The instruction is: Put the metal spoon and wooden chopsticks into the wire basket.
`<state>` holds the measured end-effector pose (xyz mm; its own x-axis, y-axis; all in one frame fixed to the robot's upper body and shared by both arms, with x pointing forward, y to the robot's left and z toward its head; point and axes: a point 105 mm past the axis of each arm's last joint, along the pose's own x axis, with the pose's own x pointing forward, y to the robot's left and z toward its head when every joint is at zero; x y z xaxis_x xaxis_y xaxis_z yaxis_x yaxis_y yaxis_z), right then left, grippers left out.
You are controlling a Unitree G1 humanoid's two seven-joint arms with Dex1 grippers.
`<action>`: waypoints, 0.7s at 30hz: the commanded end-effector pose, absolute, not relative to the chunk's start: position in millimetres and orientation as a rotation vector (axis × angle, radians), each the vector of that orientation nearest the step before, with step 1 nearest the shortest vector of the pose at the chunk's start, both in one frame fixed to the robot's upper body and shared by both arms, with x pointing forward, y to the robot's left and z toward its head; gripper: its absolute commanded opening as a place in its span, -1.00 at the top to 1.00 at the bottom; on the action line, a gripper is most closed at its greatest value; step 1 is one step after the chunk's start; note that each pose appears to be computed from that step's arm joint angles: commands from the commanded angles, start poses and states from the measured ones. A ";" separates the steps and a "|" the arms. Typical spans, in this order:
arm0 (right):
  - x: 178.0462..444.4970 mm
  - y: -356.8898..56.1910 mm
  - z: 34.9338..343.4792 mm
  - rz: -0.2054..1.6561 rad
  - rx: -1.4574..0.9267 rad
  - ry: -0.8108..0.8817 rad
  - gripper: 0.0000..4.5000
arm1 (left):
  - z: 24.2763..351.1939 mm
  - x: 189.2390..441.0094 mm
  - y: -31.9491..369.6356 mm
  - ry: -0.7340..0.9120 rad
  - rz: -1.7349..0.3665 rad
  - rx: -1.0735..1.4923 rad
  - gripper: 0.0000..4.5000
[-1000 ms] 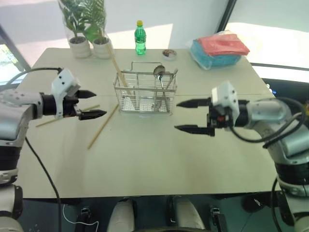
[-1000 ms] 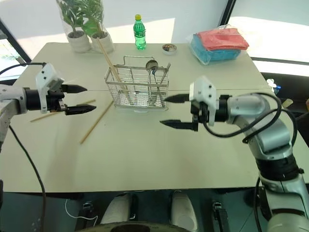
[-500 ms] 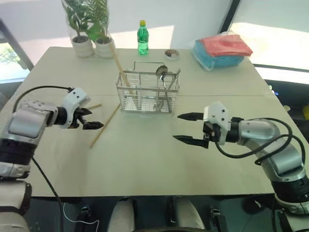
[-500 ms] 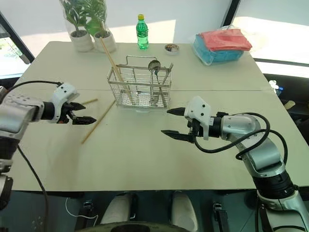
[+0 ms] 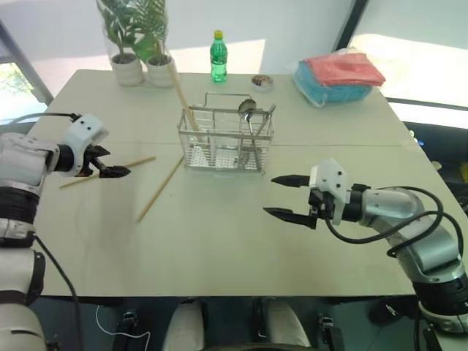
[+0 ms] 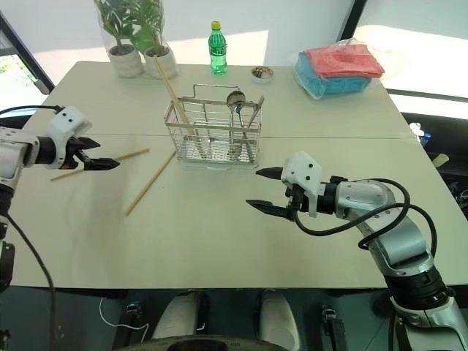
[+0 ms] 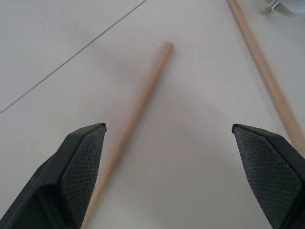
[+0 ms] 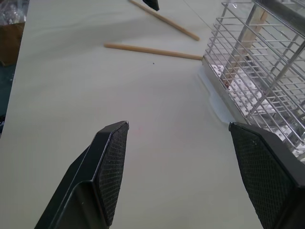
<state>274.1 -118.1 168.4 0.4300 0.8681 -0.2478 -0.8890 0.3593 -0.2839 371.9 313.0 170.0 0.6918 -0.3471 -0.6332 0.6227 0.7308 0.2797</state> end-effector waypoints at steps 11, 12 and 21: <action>270.3 -135.1 187.3 1.067 -0.376 0.058 -0.54 | 165.7 392.7 321.1 0.547 -0.579 0.695 -1.00; 269.6 -136.9 188.2 1.058 -0.371 0.061 -0.54 | 160.9 392.4 322.6 0.568 -0.571 0.707 -1.00; 261.2 -148.2 192.5 0.989 -0.342 0.088 -0.54 | 137.4 396.4 320.3 0.625 -0.525 0.692 -1.00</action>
<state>265.3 -147.6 179.6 0.5401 0.8024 -0.2537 -0.8408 0.5013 -0.2043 392.1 320.2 129.5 0.6734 -0.2454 -0.6973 0.6454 0.6552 0.3927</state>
